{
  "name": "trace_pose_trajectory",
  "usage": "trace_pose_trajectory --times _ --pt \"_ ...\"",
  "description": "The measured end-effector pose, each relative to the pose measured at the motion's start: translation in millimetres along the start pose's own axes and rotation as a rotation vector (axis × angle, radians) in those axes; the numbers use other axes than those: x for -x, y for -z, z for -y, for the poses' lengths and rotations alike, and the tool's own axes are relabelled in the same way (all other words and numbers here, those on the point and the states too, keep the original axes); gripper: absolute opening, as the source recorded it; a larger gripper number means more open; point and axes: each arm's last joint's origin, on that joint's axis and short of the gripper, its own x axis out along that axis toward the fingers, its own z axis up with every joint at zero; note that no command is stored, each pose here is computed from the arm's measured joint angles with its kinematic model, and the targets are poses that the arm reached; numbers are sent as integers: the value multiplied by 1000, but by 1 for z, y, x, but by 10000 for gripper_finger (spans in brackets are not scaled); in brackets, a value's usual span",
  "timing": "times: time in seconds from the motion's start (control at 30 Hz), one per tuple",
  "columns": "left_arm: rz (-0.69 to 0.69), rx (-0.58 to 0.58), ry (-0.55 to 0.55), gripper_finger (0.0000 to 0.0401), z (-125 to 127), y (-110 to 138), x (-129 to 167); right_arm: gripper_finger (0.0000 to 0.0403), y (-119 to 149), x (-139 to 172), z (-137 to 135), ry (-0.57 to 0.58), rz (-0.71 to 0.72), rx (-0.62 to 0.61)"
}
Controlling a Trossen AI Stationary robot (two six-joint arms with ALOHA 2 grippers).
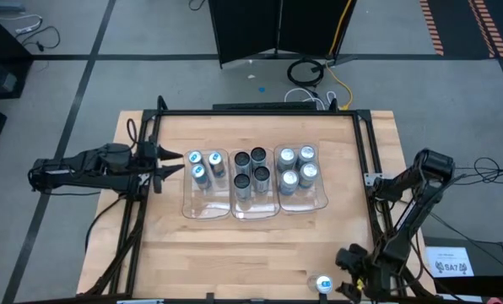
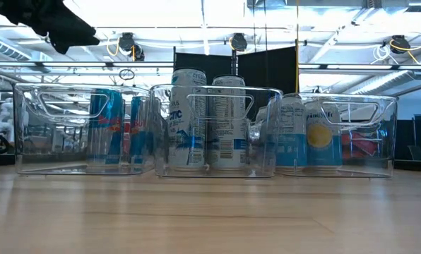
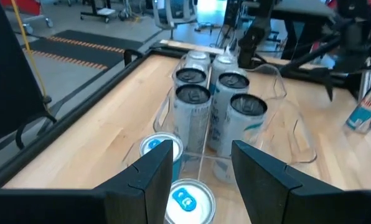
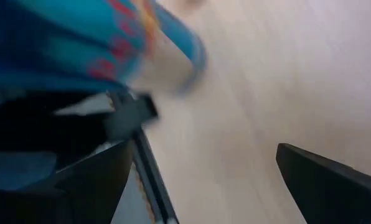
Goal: Sort soda cans
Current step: Put the blue soda can into the left transparent bin
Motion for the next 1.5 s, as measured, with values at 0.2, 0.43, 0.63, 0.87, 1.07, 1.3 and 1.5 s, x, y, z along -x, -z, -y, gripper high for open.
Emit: trace_pose_trajectory --times 0.2,0.43,0.63,0.87,1.07,1.3,1.5 --pt "-18 17 -3 173 1 1 -3 389 -5 -3 -16 -3 136 107" --pt "-25 16 -5 173 1 1 -4 389 -14 -22 -32 44 208 211" --pt "-24 16 -5 173 1 1 -4 389 -25 -34 -46 68 325 242" --pt "-25 16 -5 173 1 1 -4 389 -36 -43 -60 77 398 245" --pt "-26 16 -6 173 1 1 -4 372 -48 -45 -59 97 430 213" --pt "-27 15 -7 173 0 1 -4 308 -51 -46 -59 99 429 203" --pt "-27 15 -7 173 0 1 -4 252 -51 -46 -59 97 427 203"
